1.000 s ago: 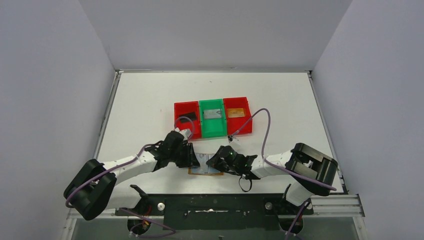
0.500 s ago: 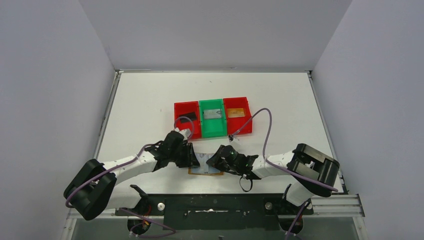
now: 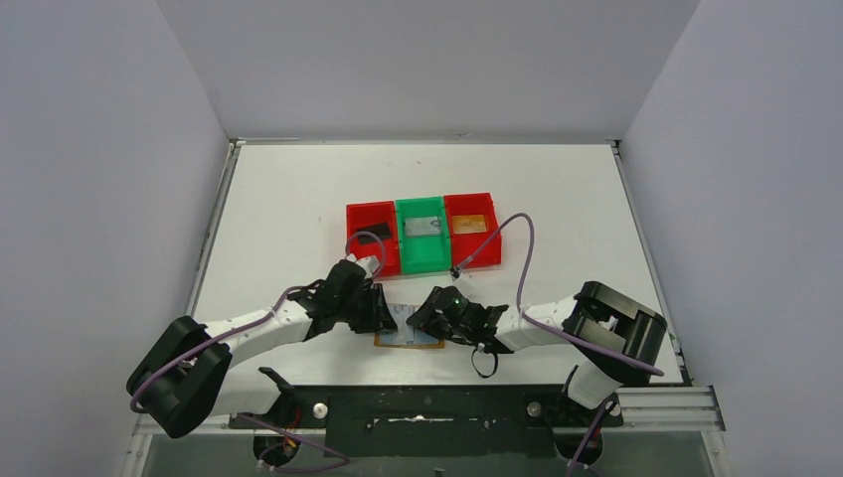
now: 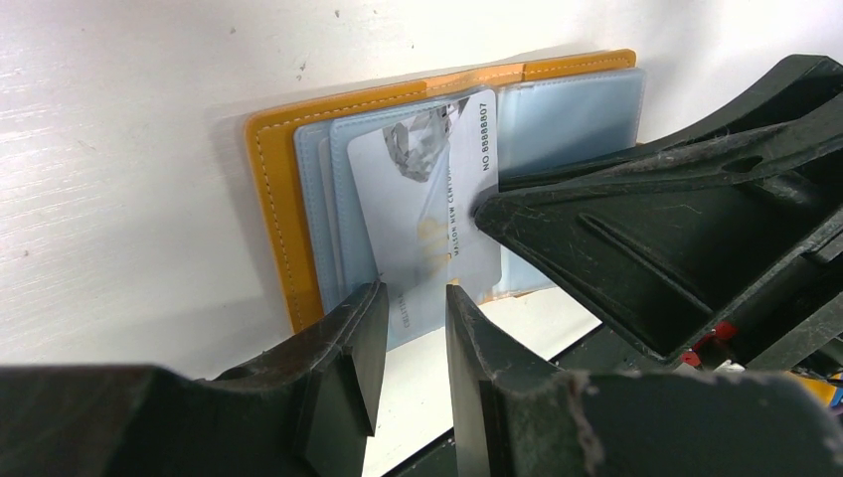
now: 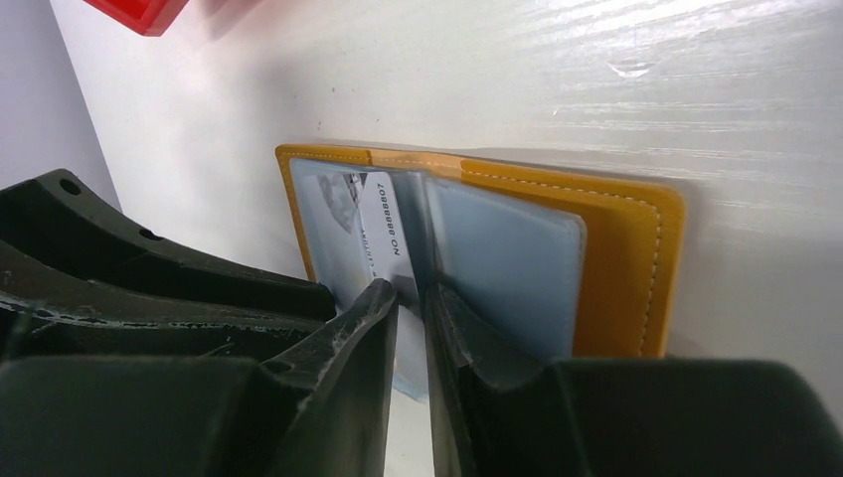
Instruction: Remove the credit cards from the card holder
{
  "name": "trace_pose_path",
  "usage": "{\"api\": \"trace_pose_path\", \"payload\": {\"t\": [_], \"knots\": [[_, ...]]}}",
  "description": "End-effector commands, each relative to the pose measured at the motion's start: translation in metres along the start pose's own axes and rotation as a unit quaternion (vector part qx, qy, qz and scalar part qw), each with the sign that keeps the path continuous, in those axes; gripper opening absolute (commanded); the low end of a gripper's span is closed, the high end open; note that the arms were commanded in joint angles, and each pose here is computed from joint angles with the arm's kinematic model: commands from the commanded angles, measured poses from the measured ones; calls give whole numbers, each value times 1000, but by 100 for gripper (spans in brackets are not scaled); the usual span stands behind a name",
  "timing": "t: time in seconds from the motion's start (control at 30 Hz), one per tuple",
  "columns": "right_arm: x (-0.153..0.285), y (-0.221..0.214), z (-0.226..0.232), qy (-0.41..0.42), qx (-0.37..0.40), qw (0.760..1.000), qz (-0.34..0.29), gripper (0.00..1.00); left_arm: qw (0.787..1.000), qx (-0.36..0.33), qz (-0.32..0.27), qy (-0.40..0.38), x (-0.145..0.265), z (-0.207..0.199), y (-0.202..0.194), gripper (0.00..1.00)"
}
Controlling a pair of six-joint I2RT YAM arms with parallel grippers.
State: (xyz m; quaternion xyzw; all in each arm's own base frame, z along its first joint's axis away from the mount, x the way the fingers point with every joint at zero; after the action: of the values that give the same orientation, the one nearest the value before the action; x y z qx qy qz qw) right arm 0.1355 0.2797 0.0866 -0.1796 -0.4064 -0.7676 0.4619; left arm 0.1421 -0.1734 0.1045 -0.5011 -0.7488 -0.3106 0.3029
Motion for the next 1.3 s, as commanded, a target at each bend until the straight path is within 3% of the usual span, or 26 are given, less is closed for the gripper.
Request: {"api": "trace_pose_path", "payload": {"t": [0.0,0.23,0.67,1.27], "knots": [[1,5,1,-5,3,1000,-15,17,1000,-6,-7,6,1,1,0,28],[7,8,2,2,0,1000,-26,10,1000,-5,-8,6,1,1,0,28],[15,10,-2,-5,-13,999,-38,8,1000,-7,-7,10,0,2,0,28],[2,5,-1,-8,-10,1000,-15,27,1000,-7,-1,12,-1,3,-1,27]]}}
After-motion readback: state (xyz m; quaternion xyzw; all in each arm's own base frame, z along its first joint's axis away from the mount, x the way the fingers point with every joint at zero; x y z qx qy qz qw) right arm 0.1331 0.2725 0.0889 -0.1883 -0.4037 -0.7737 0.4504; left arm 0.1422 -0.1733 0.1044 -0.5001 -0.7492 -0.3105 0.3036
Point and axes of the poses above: each gripper's point midway between its finger pads, its own x axis back along the fingers, its own z axis along the line the jaws close on, y = z × x, the point moved 10 cm from there along x, back along the fingers, and after that the axes turned 14 degrees about x, right-handed, at the moved point
